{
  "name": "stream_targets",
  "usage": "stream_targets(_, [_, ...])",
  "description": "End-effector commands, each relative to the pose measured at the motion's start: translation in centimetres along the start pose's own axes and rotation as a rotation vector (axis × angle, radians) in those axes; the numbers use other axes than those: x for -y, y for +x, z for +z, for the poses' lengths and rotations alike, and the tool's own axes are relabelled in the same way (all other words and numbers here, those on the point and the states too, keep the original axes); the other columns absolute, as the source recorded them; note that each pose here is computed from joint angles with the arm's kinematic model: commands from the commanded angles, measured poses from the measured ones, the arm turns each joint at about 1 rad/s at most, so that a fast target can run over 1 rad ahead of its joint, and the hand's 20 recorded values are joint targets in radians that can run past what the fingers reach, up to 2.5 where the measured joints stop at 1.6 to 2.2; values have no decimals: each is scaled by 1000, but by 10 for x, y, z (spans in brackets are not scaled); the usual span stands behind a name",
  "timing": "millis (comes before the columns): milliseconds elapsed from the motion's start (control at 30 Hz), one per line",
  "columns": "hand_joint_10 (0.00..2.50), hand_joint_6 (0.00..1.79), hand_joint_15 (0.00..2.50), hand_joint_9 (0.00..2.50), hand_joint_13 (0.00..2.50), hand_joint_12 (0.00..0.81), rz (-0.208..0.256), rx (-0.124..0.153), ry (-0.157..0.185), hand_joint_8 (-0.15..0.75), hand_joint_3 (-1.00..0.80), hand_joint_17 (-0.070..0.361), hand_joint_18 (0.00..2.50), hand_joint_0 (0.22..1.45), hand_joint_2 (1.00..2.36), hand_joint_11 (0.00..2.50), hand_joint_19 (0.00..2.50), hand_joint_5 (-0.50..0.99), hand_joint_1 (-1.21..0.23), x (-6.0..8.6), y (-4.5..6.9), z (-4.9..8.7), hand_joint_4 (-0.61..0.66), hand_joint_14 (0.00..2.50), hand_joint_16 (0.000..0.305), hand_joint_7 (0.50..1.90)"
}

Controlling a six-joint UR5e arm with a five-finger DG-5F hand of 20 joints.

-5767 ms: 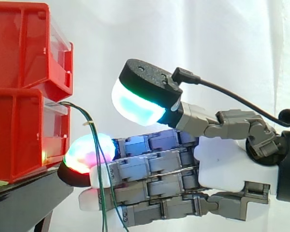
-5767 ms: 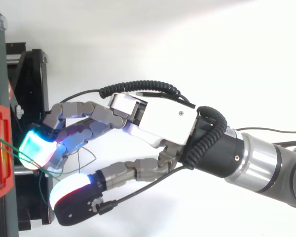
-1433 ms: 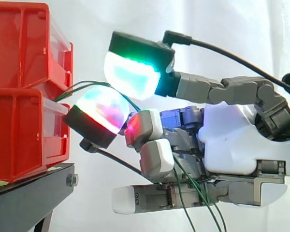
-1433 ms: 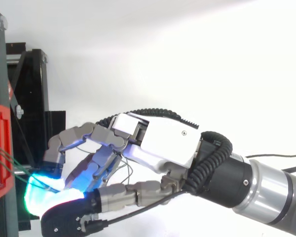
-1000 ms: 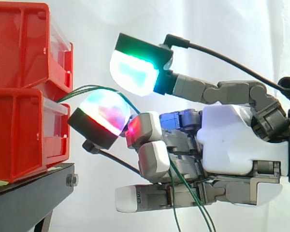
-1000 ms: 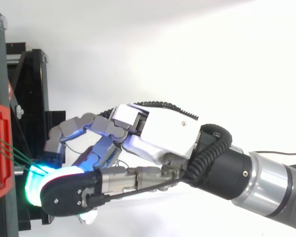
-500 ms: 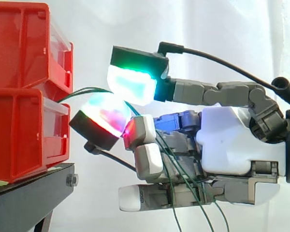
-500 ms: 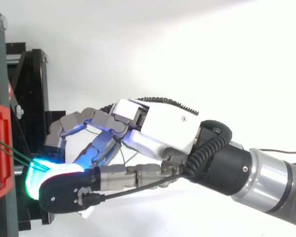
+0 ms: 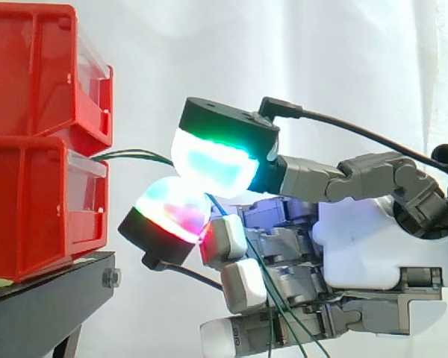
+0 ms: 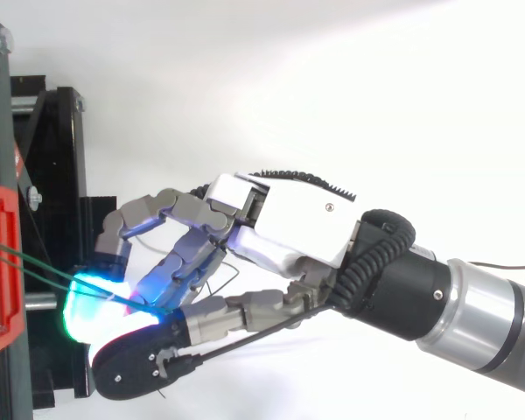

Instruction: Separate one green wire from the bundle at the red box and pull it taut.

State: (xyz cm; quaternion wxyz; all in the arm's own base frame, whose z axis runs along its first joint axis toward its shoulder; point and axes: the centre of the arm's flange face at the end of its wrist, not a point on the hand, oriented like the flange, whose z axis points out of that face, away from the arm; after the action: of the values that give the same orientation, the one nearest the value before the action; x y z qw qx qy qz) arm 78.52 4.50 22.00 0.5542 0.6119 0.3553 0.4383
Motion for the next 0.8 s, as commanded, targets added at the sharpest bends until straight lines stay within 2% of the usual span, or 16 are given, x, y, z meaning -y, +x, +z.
stream_targets(0, [20, 900, 723, 1161, 1218, 366, 10, 3, 10, 267, -500, 104, 870, 646, 1000, 995, 502, -184, -774, 0, -3, 0, 111, 26, 46, 973])
stream_targets(133, [19, 900, 731, 1178, 1234, 380, 11, 8, 19, 279, -500, 109, 889, 552, 1000, 995, 509, -182, -686, 0, -7, 0, 122, 26, 48, 970])
stream_targets(200, [19, 896, 721, 1190, 1253, 390, 12, 9, 18, 280, -500, 113, 907, 528, 1000, 979, 519, -181, -596, -1, -8, 1, 129, 23, 50, 967])
stream_targets(300, [20, 887, 733, 1189, 1247, 379, 13, 10, 13, 271, -491, 110, 895, 590, 1000, 985, 553, -181, -464, -6, -8, 1, 119, 26, 49, 1004])
stream_targets(367, [22, 886, 740, 1189, 1246, 382, 14, 13, 10, 270, -423, 110, 895, 601, 1007, 984, 562, -180, -466, -10, -10, 2, 106, 26, 49, 1017])
stream_targets(533, [18, 910, 717, 1162, 1252, 412, 8, 17, 18, 307, -141, 125, 944, 597, 1016, 981, 532, -184, -618, -9, -13, 2, 137, 22, 56, 1051])
stream_targets(767, [18, 930, 727, 1092, 1218, 391, 7, 9, 17, 289, -112, 119, 918, 619, 1020, 985, 538, -198, -727, -11, -13, 3, 67, 25, 53, 991])
